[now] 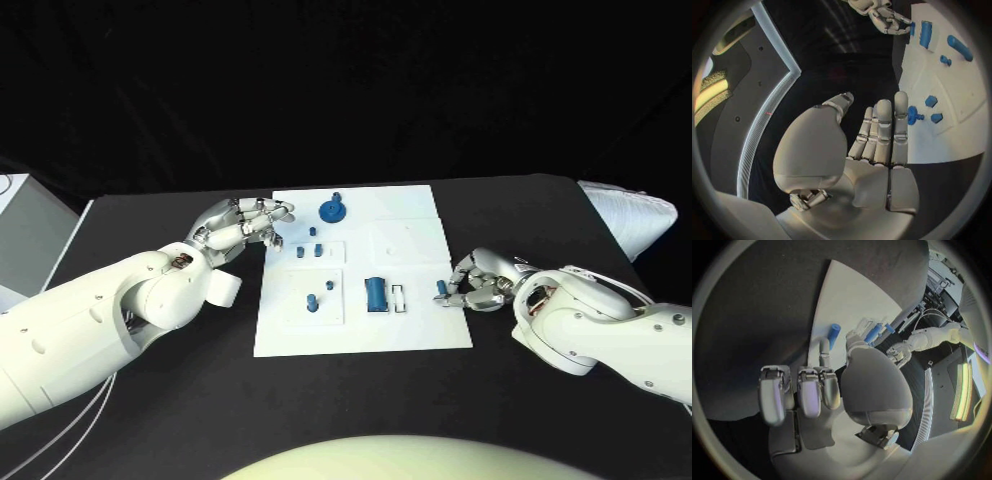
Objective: Assemble the parts on the task board
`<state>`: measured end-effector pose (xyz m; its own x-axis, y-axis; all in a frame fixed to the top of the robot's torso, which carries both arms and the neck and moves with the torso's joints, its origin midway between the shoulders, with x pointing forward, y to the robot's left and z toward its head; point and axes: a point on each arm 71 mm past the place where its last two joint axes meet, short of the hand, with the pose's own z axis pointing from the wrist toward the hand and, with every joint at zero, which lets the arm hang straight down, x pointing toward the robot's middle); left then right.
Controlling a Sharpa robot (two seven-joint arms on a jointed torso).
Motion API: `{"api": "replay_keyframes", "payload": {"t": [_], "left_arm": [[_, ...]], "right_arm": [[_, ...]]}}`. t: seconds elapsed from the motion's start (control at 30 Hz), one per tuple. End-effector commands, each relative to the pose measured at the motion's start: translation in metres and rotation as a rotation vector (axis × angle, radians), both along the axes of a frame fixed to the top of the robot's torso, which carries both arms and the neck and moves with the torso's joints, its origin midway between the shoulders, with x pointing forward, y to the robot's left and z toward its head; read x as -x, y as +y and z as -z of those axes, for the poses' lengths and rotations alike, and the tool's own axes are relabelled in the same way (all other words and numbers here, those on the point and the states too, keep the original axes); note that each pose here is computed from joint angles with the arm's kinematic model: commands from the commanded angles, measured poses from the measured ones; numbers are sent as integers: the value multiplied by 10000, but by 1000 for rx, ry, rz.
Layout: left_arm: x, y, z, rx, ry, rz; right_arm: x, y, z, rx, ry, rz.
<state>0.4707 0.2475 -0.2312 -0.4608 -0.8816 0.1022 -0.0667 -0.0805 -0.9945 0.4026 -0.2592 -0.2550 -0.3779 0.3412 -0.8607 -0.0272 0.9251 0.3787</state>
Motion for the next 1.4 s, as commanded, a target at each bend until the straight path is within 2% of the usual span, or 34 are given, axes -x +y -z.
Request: {"api": "replay_keyframes", "payload": {"t": [0.03,0.43,0.67,1.13,1.4], "left_arm": [[17,-28,15,5,-1,23],[27,-14,31,2,2,20],[30,-13,26,7,-1,19],[32,-6,26,9,0,19],[33,-3,28,9,1,18]], "right_arm": [[-8,10,15,32,-10,3],[-67,22,90,109,-11,2],[-94,72,142,163,-13,-29],[-46,152,191,191,13,-67],[-5,195,151,122,-9,-41]]}}
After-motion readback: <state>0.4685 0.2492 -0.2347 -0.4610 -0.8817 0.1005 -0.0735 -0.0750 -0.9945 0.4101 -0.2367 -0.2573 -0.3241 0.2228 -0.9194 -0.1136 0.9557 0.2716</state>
